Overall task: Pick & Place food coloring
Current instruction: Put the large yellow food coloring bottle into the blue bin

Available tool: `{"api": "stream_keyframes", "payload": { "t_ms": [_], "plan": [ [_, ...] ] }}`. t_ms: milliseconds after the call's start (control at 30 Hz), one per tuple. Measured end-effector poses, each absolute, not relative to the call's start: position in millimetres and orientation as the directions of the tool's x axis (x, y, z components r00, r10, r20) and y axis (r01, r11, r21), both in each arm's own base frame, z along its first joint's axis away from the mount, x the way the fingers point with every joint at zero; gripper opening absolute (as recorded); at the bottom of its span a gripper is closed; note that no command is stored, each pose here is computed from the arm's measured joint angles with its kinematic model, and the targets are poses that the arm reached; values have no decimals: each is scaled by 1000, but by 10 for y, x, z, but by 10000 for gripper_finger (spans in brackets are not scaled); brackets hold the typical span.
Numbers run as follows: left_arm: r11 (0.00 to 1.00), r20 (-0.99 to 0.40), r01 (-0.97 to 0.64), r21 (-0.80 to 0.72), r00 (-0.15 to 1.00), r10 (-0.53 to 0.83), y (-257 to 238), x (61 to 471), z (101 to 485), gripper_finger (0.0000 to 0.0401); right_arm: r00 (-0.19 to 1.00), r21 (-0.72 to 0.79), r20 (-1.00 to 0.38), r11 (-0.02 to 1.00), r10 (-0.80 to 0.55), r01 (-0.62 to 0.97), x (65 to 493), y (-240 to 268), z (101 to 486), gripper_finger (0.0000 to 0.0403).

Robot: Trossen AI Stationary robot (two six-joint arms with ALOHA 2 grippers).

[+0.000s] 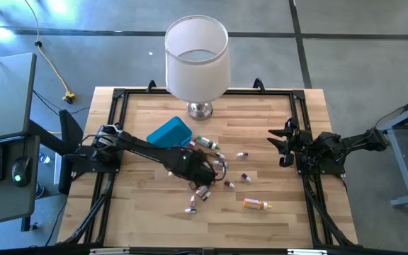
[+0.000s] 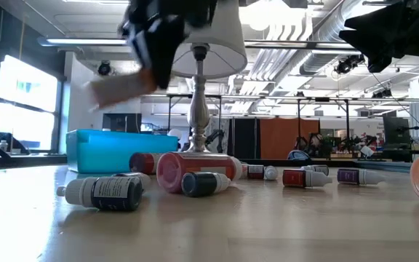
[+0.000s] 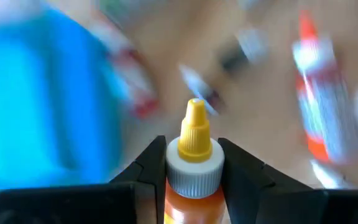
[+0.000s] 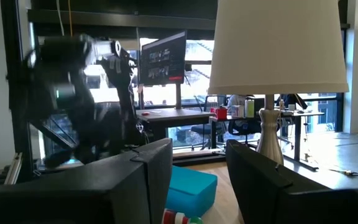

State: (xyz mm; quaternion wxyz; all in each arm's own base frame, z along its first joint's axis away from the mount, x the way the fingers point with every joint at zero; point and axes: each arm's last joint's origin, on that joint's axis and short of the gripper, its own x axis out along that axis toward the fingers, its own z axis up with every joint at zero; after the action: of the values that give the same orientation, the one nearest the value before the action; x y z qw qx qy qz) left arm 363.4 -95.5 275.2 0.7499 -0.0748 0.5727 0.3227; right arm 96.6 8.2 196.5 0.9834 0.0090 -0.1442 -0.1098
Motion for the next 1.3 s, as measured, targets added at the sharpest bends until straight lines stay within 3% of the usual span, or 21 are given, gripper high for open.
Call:
{"api": "stream_keyframes", "payload": {
  "t_ms": [167,367,667,767,1033,1300],
  "plan": [
    [645,-683,-644,412,250,686,-942,3554,3296,106,935,49,281,976,-218,213,966,82,1965,144],
    [573,-530,-717,396,331,781,-893,3302,3573,108,935,52,279,976,-218,212,968,83,1963,144],
    [393,-357,-843,367,262,896,-652,2723,3062,109,940,75,262,975,-220,207,983,85,1948,144],
    [347,-355,-909,231,254,900,-546,2558,2789,110,939,82,260,974,-224,210,989,84,1947,144],
    [376,-316,-927,-6,358,879,-454,2454,2176,110,930,79,262,967,-256,244,989,75,1953,144],
    [487,-370,-873,-40,465,804,-200,2685,1965,110,907,48,277,947,-319,318,978,55,1975,144]
  ]
}}
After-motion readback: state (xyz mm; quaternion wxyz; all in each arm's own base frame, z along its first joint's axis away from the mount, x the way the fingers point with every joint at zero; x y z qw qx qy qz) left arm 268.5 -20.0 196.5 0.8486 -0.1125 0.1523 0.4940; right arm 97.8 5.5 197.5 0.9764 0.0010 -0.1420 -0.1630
